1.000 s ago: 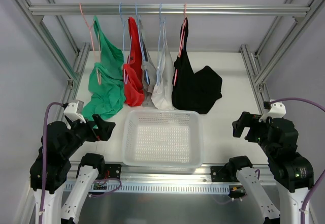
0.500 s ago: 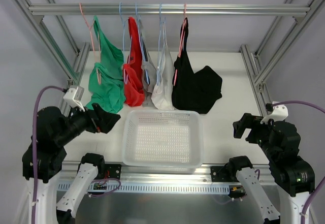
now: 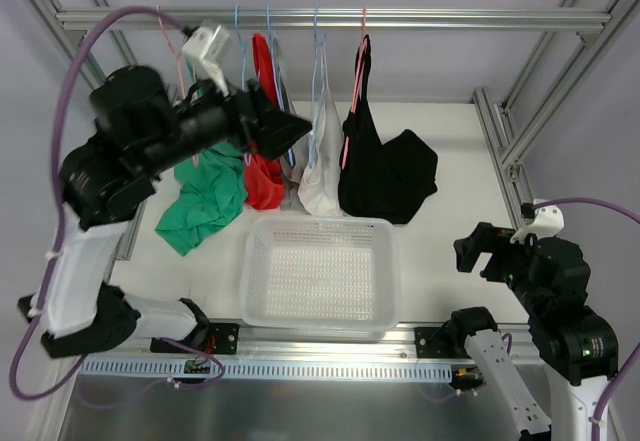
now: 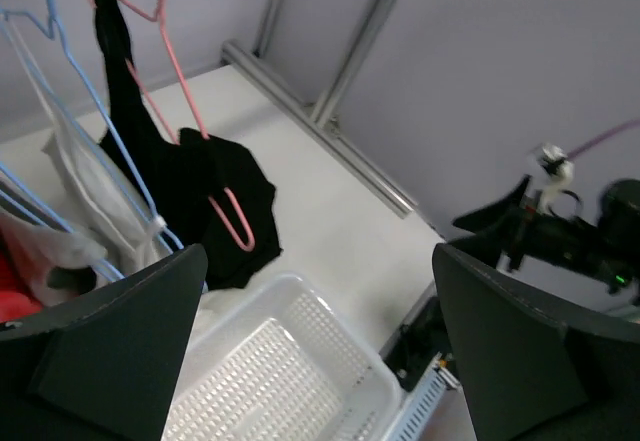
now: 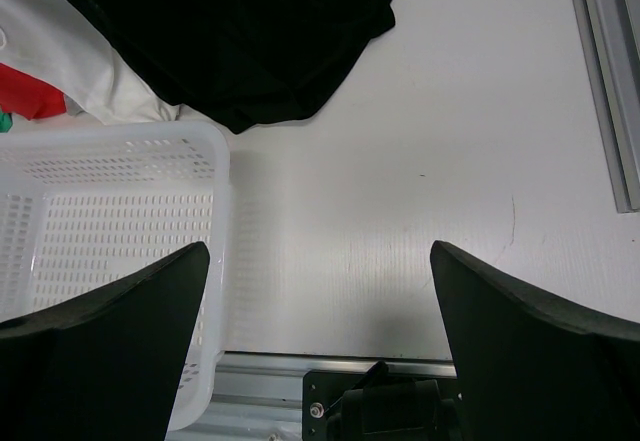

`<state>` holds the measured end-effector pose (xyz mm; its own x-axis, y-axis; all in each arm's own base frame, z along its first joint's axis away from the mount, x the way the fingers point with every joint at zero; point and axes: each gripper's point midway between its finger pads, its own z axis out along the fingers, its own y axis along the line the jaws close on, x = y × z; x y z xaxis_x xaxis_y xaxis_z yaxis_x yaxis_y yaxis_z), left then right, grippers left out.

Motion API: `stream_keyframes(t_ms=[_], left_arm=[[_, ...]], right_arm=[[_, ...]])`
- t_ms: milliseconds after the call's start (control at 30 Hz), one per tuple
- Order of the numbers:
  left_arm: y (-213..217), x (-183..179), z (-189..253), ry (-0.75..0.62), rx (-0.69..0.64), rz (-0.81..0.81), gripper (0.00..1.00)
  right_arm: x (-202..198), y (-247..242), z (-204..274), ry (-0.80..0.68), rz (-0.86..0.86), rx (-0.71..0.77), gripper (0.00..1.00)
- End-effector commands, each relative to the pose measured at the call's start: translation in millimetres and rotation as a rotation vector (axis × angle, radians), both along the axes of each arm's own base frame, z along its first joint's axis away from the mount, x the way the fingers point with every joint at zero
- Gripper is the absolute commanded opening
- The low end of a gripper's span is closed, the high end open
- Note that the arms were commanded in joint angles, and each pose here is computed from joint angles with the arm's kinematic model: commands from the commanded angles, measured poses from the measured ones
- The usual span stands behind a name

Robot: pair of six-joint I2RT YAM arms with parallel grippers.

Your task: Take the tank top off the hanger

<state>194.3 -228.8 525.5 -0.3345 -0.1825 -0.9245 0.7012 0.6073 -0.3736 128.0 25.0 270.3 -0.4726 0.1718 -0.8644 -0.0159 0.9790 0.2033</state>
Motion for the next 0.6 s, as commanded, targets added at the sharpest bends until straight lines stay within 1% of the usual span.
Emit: stream_keyframes(t_ms=[0, 33, 67, 100, 133, 167, 200, 267, 300, 333, 367, 433, 500, 567], left_arm=[[-13.6, 63.4, 9.1, -0.080, 0.077, 0.219, 0.99], [-30.7, 84.6, -2.5, -0.073, 0.119, 0.239, 0.99], [-37.0, 91.7, 3.2, -0.097, 0.116, 0.248, 0.99], [-43.9, 95.5, 14.4, -0.150, 0.119, 0.229, 0.99], [-53.7, 102.7, 13.6, -0.175, 0.135, 0.216, 0.99], [-70.6, 119.3, 8.6, -0.198, 0.145, 0.213, 0.99], [-74.9, 129.1, 5.6, -0.228, 0.174, 0.225, 0.99], [-89.4, 148.7, -9.1, -0.237, 0.214, 0.237, 0.97], [-90.6, 157.1, -8.5, -0.253, 0.217, 0.265, 0.95], [-97.8, 166.1, -19.3, -0.244, 0.238, 0.269, 0.95], [-100.5, 169.9, -22.6, -0.251, 0.251, 0.269, 0.93], [-103.6, 187.0, -36.2, -0.238, 0.276, 0.321, 0.84], [-106.6, 197.5, -42.8, -0.253, 0.303, 0.344, 0.79], [-112.8, 211.6, -57.5, -0.265, 0.353, 0.359, 0.76]], right_arm=[[-2.1, 0.8, 14.9, -0.058, 0.001, 0.023, 1.00], [-3.9, 1.1, 16.0, -0.064, 0.003, 0.026, 0.99], [-6.0, 2.5, 15.7, -0.065, 0.013, 0.031, 0.99], [-8.0, 3.0, 15.9, -0.072, 0.017, 0.034, 0.99], [-9.2, 3.0, 16.6, -0.076, 0.019, 0.036, 1.00], [-10.9, 1.8, 16.8, -0.078, 0.015, 0.034, 1.00], [-11.8, 1.6, 17.8, -0.083, 0.015, 0.035, 1.00], [-14.7, 5.4, 22.0, -0.095, 0.021, 0.069, 1.00], [-15.4, 6.7, 23.6, -0.100, 0.027, 0.075, 0.99], [-16.2, 7.8, 24.0, -0.101, 0.032, 0.080, 0.99], [-16.5, 8.7, 24.0, -0.101, 0.038, 0.080, 0.99], [-16.6, 8.7, 23.6, -0.102, 0.038, 0.080, 1.00], [-18.9, 17.4, 22.0, -0.090, 0.082, 0.104, 1.00], [-19.6, 22.1, 21.4, -0.084, 0.107, 0.115, 1.00]])
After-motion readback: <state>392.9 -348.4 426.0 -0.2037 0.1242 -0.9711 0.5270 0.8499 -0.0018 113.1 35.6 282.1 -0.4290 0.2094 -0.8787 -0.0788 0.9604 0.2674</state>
